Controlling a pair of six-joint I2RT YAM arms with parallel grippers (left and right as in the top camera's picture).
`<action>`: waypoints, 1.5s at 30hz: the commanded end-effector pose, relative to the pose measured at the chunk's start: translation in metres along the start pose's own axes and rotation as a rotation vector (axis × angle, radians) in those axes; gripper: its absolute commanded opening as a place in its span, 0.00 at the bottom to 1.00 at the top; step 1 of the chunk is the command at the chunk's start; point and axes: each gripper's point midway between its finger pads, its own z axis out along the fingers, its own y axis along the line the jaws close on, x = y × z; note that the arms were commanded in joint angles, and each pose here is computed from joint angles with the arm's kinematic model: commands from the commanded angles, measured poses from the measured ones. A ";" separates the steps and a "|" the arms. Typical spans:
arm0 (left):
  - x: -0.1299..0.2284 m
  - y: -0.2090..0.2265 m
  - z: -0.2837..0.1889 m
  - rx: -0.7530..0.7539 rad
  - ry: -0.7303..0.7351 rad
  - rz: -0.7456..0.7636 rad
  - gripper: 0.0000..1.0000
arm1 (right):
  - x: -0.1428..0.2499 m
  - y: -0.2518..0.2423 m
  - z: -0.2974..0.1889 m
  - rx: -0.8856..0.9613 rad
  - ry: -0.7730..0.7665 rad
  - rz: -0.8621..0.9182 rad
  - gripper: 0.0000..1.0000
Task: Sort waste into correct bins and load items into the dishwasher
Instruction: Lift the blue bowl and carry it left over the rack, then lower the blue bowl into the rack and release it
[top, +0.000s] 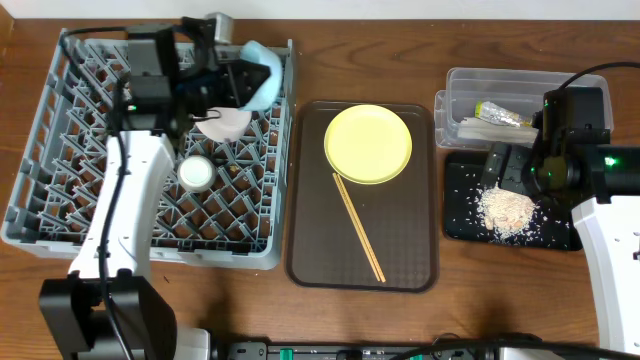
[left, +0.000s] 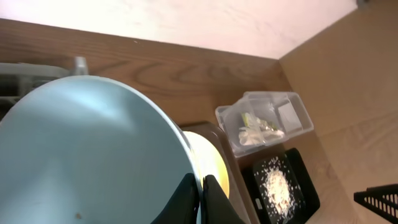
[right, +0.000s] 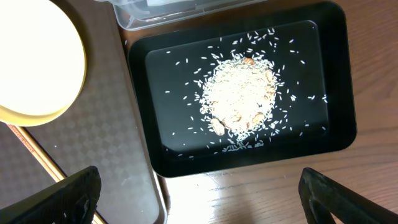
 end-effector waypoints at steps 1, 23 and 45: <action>-0.005 -0.004 -0.012 0.046 -0.014 -0.026 0.07 | -0.002 -0.004 -0.002 0.013 -0.011 0.019 0.99; -0.019 0.107 -0.082 0.020 -0.129 -0.636 0.07 | -0.002 -0.004 -0.002 0.013 -0.011 0.019 0.99; -0.004 0.145 -0.094 0.226 -0.086 -0.793 0.08 | -0.002 -0.004 -0.002 0.012 -0.011 0.019 0.99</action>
